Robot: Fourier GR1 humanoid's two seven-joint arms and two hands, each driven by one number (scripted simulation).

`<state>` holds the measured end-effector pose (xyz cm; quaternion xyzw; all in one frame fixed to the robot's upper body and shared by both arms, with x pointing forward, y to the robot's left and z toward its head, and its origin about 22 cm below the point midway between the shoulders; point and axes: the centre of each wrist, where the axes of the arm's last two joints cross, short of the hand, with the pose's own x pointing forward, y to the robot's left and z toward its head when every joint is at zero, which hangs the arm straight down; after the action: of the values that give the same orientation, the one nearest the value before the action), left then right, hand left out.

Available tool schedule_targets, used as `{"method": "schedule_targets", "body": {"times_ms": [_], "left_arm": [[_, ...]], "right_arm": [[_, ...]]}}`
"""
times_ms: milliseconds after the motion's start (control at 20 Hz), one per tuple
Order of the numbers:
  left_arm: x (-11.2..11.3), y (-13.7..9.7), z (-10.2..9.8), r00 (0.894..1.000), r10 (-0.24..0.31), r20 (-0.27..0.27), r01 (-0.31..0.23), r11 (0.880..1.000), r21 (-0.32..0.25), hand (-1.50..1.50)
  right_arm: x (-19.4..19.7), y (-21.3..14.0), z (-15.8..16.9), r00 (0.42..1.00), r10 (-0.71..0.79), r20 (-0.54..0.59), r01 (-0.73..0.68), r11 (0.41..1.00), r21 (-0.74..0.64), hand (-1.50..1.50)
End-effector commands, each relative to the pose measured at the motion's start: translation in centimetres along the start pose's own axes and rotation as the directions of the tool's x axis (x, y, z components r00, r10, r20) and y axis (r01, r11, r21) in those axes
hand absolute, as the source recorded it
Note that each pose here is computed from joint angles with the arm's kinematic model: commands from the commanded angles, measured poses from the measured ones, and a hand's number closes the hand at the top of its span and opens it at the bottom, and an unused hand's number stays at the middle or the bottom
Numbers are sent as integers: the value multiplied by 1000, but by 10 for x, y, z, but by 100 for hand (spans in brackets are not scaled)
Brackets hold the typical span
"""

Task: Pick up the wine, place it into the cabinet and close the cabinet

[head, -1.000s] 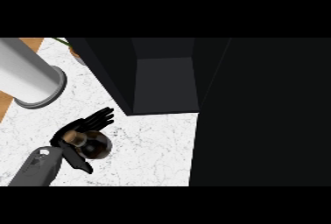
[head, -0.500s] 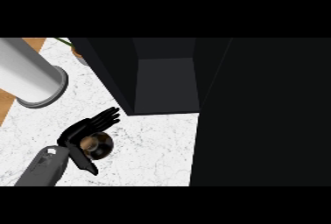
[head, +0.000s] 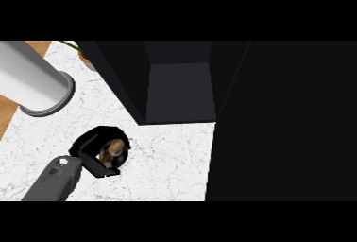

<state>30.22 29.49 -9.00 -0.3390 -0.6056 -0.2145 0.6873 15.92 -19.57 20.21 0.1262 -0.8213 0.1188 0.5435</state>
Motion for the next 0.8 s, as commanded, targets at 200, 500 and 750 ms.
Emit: {"method": "schedule_targets", "body": {"times_ms": [200, 500, 750], "left_arm": [[-36, -21, 9, 972, 231, 45, -220, 959, -179, 150], [-50, -24, 27, 955, 178, 239, -242, 931, 274, 150], [-59, -28, 36, 907, 34, 419, -342, 639, 689, 150]], "right_arm": [[3, -2, 4, 1000, 1, 15, -1, 1000, 0, -150], [5, -5, 13, 1000, 8, 1, -8, 1000, -29, -150], [2, -9, 11, 999, 32, -14, -33, 998, -47, -150]]}}
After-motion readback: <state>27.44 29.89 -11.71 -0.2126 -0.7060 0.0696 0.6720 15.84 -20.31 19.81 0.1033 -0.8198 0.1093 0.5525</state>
